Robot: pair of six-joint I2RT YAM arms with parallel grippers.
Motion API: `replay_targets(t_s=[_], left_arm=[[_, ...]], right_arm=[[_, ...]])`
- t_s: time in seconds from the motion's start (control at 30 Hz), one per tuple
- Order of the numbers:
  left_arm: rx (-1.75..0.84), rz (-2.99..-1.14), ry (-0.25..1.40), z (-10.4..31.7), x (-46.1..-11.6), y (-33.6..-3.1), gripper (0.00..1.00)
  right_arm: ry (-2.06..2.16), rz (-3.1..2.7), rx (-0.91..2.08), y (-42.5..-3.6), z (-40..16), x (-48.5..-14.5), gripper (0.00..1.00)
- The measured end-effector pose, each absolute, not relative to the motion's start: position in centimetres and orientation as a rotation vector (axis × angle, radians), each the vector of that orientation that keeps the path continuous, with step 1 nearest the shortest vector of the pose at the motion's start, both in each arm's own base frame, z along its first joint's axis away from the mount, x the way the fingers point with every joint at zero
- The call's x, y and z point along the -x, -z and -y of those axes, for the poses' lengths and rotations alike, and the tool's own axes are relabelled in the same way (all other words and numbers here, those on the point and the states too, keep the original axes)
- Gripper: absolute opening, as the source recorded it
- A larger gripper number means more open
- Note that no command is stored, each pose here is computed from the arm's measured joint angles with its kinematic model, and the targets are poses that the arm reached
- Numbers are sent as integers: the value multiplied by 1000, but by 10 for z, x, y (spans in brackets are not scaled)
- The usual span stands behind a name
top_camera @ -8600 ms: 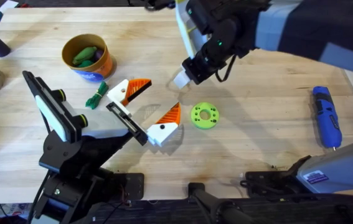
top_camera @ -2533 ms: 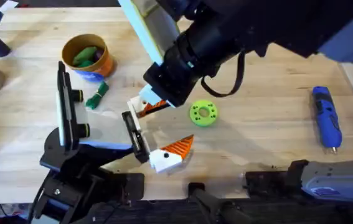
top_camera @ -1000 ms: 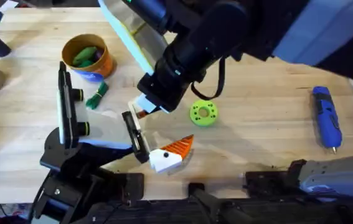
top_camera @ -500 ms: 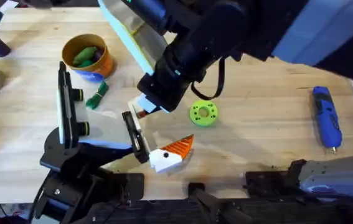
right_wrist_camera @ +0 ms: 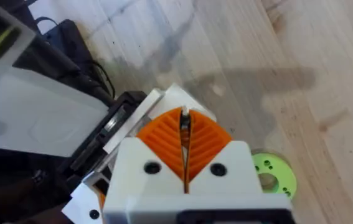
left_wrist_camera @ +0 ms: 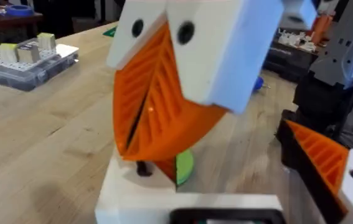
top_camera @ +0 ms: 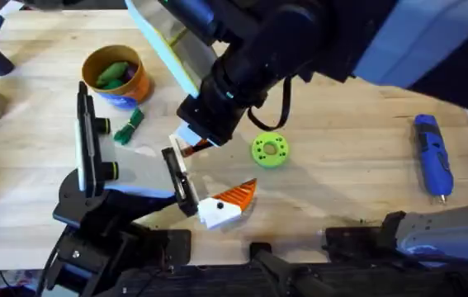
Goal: Pick up the gripper from the table and insert it into the empty holder that is missing its gripper. Then pick up a screw, insert it into the mounting hole, and use the screwdriver to tighten it. Finally, clean up the table by picking up the vegetable and placing it into the bucket.
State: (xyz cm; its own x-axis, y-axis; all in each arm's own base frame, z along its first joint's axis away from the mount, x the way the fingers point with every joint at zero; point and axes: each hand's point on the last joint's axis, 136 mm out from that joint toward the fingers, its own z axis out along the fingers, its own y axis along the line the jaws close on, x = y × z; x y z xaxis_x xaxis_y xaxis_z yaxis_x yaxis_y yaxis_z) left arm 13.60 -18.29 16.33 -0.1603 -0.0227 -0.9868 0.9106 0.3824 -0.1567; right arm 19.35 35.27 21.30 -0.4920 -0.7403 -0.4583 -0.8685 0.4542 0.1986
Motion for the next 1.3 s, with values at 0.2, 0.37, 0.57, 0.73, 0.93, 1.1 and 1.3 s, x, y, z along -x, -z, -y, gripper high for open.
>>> replay_targets(t_s=[0.2,0.37,0.57,0.73,0.93,1.1,1.3], left_arm=[[-839,-1492,1019,183,-136,-163,982],[-840,-1492,1018,183,-136,-163,982],[-837,-1494,1021,183,-136,-163,982],[-837,-1494,1021,183,-136,-163,982],[-828,-1502,1023,183,-137,-163,982],[-837,-1494,1020,183,-136,-163,982],[-837,-1494,1020,183,-136,-163,982]], right_arm=[[-586,-2417,1380,-211,-350,-192,6],[-581,-2427,1388,-210,-349,-189,6],[-578,-2430,1395,-208,-349,-189,6],[-578,-2430,1397,-208,-349,-189,6],[-577,-2429,1398,-208,-349,-189,592],[-548,-2435,1357,-211,-341,-199,992],[-576,-2401,1230,-243,-320,-212,996]])
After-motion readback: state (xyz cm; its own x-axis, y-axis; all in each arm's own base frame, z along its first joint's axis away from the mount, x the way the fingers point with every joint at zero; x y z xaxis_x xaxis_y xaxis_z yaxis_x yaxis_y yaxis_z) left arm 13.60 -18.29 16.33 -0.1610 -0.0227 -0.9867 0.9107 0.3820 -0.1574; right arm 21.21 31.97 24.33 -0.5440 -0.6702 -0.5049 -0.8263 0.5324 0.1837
